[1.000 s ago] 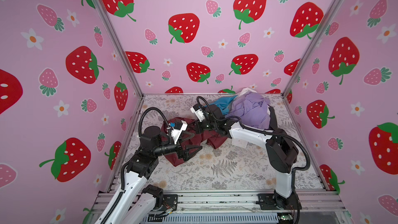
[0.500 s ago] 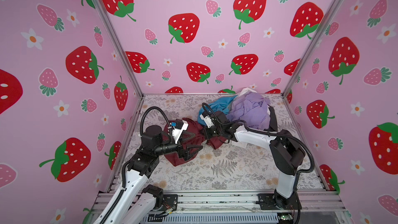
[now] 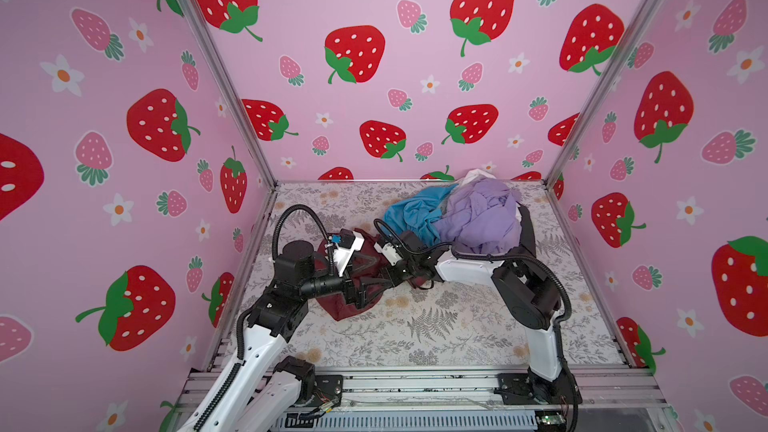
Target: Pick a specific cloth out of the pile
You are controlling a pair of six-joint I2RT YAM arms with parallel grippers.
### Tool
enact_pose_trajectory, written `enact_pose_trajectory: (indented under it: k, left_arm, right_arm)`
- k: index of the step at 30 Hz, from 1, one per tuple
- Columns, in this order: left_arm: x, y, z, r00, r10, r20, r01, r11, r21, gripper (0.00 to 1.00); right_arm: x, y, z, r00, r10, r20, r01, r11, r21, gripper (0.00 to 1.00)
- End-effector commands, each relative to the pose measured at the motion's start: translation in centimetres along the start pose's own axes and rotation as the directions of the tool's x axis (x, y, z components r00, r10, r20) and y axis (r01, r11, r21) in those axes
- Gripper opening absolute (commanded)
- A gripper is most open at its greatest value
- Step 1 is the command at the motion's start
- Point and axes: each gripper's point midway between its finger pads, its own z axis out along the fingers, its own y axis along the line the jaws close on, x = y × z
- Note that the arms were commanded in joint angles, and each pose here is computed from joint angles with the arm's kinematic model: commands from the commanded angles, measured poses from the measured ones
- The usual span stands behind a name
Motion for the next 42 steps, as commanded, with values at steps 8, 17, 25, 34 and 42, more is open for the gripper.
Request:
enact_pose_trajectory:
  k: [8, 17, 25, 34, 42]
  left_arm:
    - [-0.3, -0.4, -0.1, 0.999, 0.035, 0.007, -0.035, 0.999, 0.009, 0.99]
    - [-0.3, -0.3, -0.1, 0.999, 0.038, 0.007, -0.038, 0.999, 0.009, 0.99]
    - [-0.3, -0.3, -0.1, 0.999, 0.043, 0.007, -0.043, 0.999, 0.005, 0.99]
    - [-0.3, -0.3, -0.1, 0.999, 0.049, 0.009, -0.049, 0.999, 0.002, 0.99]
    - [-0.5, -0.5, -0.1, 0.998, 0.058, 0.013, -0.058, 0.998, 0.008, 0.99]
  right_arm:
    - [-2.6, 3.3, 3.3, 0.999, 0.022, 0.027, -0.018, 0.990, -0.139, 0.55]
    - [-5.9, 4.0, 6.7, 0.990, 0.126, 0.067, -0.108, 0.969, -0.222, 0.54]
    - [-11.0, 5.6, 9.8, 0.972, 0.195, 0.129, -0.137, 0.923, -0.359, 0.54]
    - [-15.2, 6.1, 11.1, 0.946, 0.237, 0.222, -0.124, 0.897, -0.425, 0.57]
    - [-15.9, 6.8, 9.6, 0.939, 0.206, 0.274, -0.069, 0.896, -0.438, 0.70]
